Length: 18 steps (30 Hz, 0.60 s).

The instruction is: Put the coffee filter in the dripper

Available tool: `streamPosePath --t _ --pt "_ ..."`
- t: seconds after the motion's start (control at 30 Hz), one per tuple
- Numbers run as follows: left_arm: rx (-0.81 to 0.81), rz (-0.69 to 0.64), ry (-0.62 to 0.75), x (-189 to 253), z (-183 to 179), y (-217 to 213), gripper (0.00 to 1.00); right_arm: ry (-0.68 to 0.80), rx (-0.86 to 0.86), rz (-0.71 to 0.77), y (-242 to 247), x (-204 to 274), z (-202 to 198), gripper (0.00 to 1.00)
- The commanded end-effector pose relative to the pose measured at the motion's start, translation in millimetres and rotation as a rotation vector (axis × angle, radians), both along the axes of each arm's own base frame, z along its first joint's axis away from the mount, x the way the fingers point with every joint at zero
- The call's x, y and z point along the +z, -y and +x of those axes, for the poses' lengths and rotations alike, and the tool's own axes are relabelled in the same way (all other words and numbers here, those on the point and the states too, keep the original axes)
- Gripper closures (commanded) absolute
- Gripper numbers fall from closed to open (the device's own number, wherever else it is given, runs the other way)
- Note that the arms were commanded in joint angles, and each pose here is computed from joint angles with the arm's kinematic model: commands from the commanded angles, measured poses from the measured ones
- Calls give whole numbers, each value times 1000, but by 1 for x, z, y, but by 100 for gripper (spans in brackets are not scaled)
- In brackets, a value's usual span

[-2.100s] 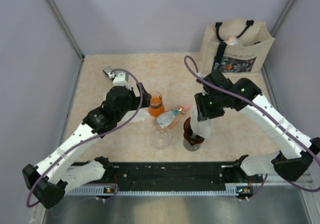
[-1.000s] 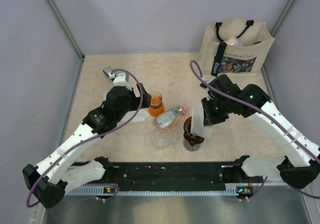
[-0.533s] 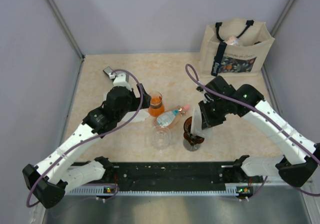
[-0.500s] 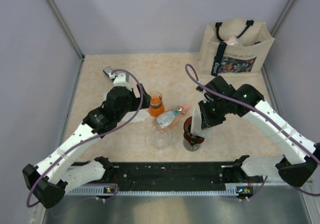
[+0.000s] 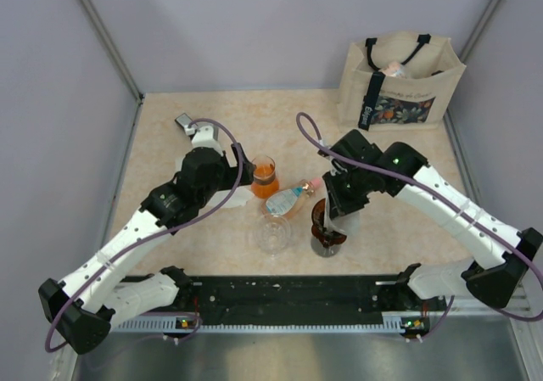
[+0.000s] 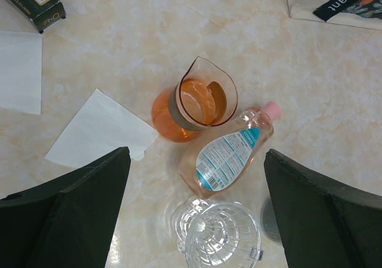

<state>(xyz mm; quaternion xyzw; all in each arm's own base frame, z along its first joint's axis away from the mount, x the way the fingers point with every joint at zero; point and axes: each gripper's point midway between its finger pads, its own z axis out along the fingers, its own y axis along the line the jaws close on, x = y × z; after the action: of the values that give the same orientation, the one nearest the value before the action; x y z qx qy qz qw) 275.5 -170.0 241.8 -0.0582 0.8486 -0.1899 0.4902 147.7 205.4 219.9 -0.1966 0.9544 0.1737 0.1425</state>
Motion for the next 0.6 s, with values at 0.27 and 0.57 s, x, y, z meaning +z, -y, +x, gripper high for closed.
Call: streamPosePath --t 0.27,0.57 --pt "25 10 33 7 4 -6 1 32 2 -49 -6 -21 -1 87" --pt "27 16 36 7 4 -7 1 53 9 -74 -8 -30 3 87"
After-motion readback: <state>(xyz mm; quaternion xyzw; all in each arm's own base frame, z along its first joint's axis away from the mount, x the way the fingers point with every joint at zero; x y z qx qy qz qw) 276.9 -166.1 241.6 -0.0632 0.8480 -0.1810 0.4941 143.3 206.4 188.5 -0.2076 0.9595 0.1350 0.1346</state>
